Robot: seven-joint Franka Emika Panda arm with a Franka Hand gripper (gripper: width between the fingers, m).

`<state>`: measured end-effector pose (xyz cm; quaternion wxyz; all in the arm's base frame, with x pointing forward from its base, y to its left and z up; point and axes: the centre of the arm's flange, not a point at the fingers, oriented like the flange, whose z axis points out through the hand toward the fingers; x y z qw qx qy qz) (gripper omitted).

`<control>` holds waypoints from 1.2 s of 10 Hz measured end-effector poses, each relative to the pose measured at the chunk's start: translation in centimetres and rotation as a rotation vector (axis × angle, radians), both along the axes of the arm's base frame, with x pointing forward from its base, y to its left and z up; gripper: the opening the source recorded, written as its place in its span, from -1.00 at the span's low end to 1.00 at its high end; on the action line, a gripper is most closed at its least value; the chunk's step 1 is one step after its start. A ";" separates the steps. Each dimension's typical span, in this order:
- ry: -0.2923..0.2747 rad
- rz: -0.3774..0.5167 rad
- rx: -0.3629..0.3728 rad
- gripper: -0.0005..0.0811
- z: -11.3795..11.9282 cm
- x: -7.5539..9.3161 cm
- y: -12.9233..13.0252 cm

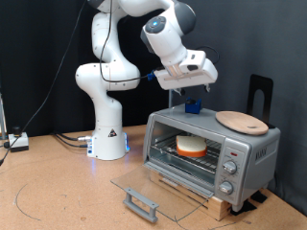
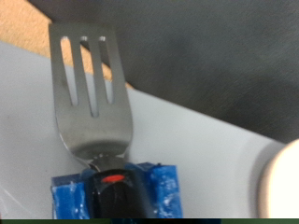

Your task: Make a piece of toast with the oven

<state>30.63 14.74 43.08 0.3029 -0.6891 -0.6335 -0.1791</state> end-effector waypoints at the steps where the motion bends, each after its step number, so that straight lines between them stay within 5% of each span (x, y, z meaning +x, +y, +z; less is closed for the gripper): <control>1: -0.003 -0.001 0.018 0.99 0.8 -0.3 -0.4; 4: -0.004 -0.070 0.013 0.99 0.3 0.6 -1.9; 8: -0.051 -0.305 0.041 0.99 0.4 3.2 -8.3; 12: 0.001 -0.362 -0.011 0.99 0.1 3.4 -14.7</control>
